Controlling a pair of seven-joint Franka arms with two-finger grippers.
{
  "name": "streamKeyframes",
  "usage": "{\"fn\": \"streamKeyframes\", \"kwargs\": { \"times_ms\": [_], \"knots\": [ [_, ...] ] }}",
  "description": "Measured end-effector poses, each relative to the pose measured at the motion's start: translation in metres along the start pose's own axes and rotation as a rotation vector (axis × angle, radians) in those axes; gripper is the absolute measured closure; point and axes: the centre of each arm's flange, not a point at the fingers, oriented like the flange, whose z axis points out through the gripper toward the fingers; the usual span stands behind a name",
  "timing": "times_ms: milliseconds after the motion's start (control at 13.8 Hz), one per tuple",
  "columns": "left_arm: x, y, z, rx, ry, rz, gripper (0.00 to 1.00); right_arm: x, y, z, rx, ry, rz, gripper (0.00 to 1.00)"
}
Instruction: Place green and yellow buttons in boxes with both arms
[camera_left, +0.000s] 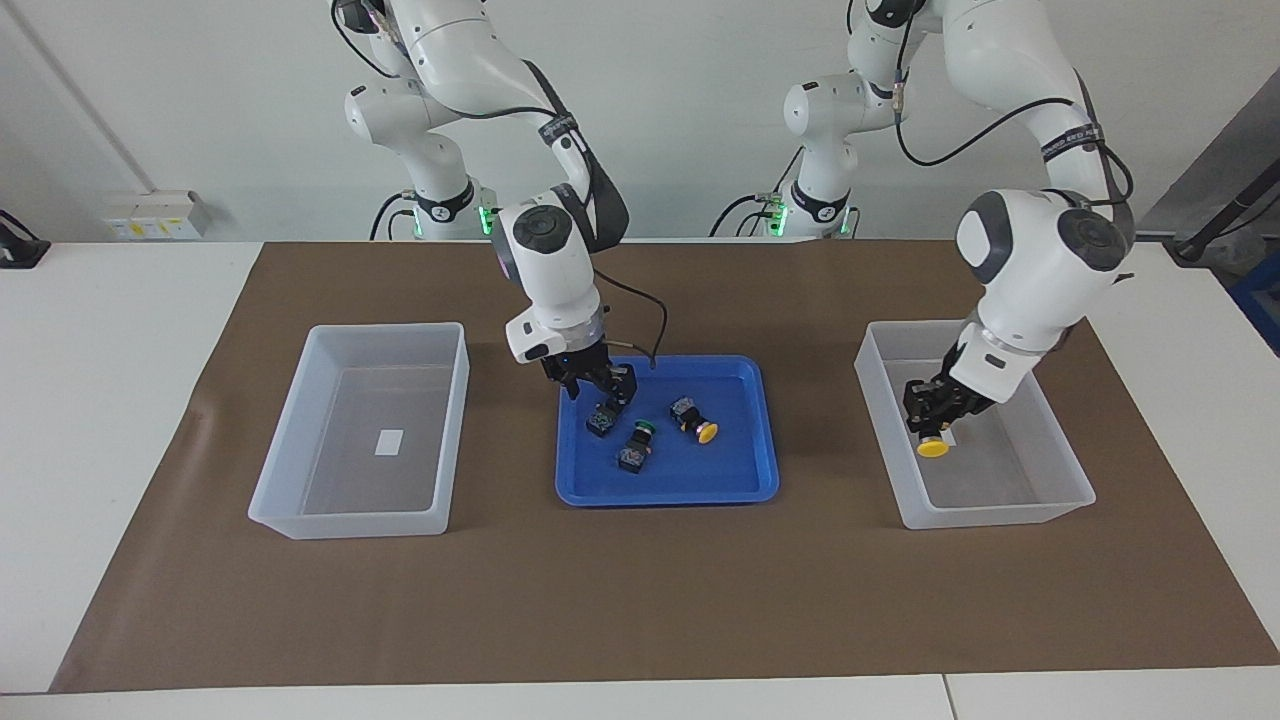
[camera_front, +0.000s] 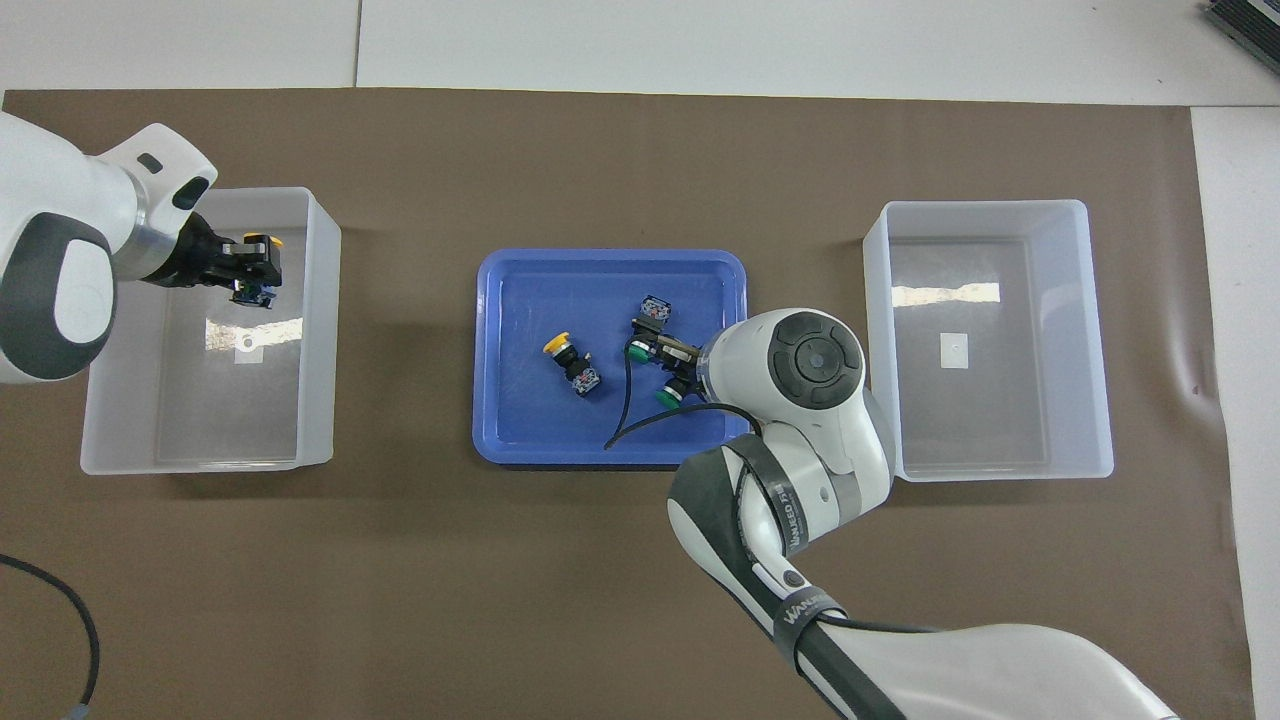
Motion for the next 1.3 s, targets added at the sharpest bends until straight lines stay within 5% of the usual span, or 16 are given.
{"fn": "streamKeyframes", "kwargs": {
  "times_ms": [145,434,506,651,867,1084,1301],
  "knots": [
    [-0.003,-0.030,0.014,0.002,0.011,-0.002,0.57,-0.005,-0.002,0.009,-0.004,-0.003,-0.008,0.29],
    [-0.024,-0.033,0.070,0.000,0.017,0.024,0.57,-0.012,-0.006,0.028,-0.003,0.002,-0.019,0.32],
    [-0.028,-0.032,0.077,-0.001,0.010,0.027,0.57,-0.014,-0.006,0.031,-0.005,0.002,-0.021,0.41],
    [-0.027,-0.031,0.075,-0.001,0.013,0.031,0.40,-0.013,-0.007,0.030,-0.003,0.003,-0.020,0.61],
    [-0.012,-0.021,0.041,-0.004,0.004,0.050,0.02,-0.008,-0.010,0.020,-0.007,-0.002,-0.016,0.65],
    [0.006,0.018,-0.013,-0.015,0.000,0.007,0.00,0.015,-0.017,-0.057,-0.024,-0.033,0.006,0.65],
    [-0.005,0.116,-0.012,-0.026,-0.009,-0.142,0.00,0.056,0.013,-0.144,-0.026,-0.023,-0.046,0.66]
  ]
}}
